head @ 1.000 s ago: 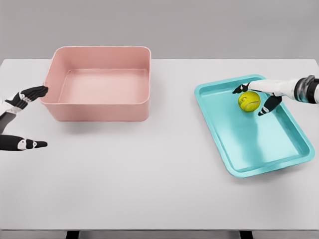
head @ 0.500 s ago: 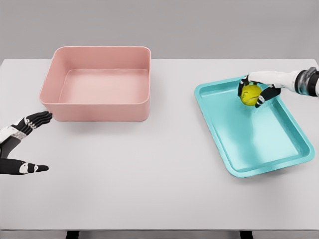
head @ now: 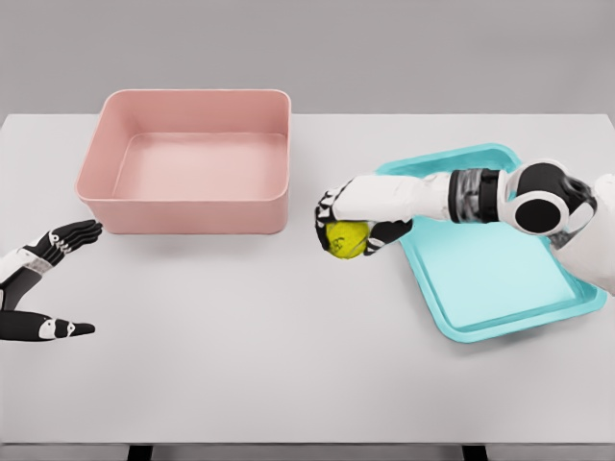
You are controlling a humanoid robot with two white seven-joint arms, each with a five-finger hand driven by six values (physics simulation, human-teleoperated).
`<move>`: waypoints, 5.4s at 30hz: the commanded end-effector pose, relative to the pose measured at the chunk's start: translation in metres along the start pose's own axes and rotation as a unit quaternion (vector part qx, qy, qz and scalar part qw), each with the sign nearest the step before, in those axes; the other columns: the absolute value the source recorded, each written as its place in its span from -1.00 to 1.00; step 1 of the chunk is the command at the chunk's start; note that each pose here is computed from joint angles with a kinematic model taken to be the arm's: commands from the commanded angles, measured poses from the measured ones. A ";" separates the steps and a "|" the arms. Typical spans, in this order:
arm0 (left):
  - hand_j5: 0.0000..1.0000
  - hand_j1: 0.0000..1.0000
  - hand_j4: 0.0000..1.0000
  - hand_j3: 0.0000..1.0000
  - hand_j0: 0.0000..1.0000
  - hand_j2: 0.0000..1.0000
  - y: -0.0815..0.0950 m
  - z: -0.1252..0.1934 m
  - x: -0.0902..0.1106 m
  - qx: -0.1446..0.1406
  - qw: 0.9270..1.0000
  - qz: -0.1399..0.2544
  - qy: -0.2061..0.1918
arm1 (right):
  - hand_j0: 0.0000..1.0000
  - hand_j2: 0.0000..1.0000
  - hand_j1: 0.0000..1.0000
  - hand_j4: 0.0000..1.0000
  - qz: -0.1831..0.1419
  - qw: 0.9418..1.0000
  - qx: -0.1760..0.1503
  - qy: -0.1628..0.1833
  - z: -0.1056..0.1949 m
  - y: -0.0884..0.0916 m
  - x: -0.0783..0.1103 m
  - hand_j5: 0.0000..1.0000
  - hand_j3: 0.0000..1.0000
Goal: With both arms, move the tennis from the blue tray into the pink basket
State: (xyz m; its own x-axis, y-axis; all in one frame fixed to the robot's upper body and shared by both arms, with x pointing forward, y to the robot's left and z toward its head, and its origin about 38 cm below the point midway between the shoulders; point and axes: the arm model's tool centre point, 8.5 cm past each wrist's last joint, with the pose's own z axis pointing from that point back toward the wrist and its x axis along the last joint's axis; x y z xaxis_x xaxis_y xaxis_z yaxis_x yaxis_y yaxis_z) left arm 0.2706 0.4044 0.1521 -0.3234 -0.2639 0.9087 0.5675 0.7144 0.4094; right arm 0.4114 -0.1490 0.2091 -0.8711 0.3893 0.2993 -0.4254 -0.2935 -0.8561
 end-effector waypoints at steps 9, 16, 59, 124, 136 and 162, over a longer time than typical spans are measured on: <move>1.00 1.00 1.00 1.00 1.00 1.00 -0.005 -0.001 -0.002 -0.008 1.000 -0.006 0.004 | -0.30 -0.30 -0.30 -0.30 0.006 0.997 0.034 -0.070 -0.096 0.024 0.041 -0.30 -0.30; 1.00 1.00 1.00 1.00 1.00 1.00 -0.010 -0.001 -0.005 -0.021 1.000 -0.017 0.011 | 1.00 1.00 1.00 1.00 0.016 0.996 0.026 -0.080 -0.090 0.018 0.047 1.00 1.00; 1.00 1.00 1.00 1.00 1.00 1.00 -0.091 -0.065 -0.023 -0.059 0.997 -0.037 -0.018 | 1.00 1.00 1.00 1.00 -0.113 0.966 -0.232 0.006 0.220 0.004 -0.009 1.00 1.00; 1.00 1.00 1.00 1.00 1.00 1.00 -0.141 -0.152 -0.043 -0.073 0.997 -0.001 0.018 | 1.00 1.00 1.00 1.00 -0.115 0.966 -0.232 0.007 0.219 0.004 -0.008 1.00 1.00; 0.73 0.73 0.73 0.73 0.73 0.73 -0.145 -0.154 -0.045 -0.077 0.997 -0.004 0.018 | 1.00 1.00 1.00 1.00 -0.115 0.966 -0.231 0.007 0.219 0.004 -0.008 1.00 1.00; 0.06 0.06 0.06 0.06 0.06 0.06 -0.137 -0.153 -0.038 -0.069 0.998 -0.008 0.011 | 1.00 1.00 1.00 1.00 -0.116 0.966 -0.231 0.011 0.221 0.003 -0.009 1.00 1.00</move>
State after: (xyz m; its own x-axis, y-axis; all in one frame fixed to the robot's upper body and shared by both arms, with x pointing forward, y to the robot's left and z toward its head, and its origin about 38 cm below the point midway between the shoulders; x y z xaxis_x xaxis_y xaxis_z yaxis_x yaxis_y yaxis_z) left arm 0.3209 0.2165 0.0701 -0.3119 -0.2962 0.9028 0.6650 0.6106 0.4300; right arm 0.3637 -0.3459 0.2966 -0.7607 0.4214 0.4937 -0.4450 0.2151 -0.8693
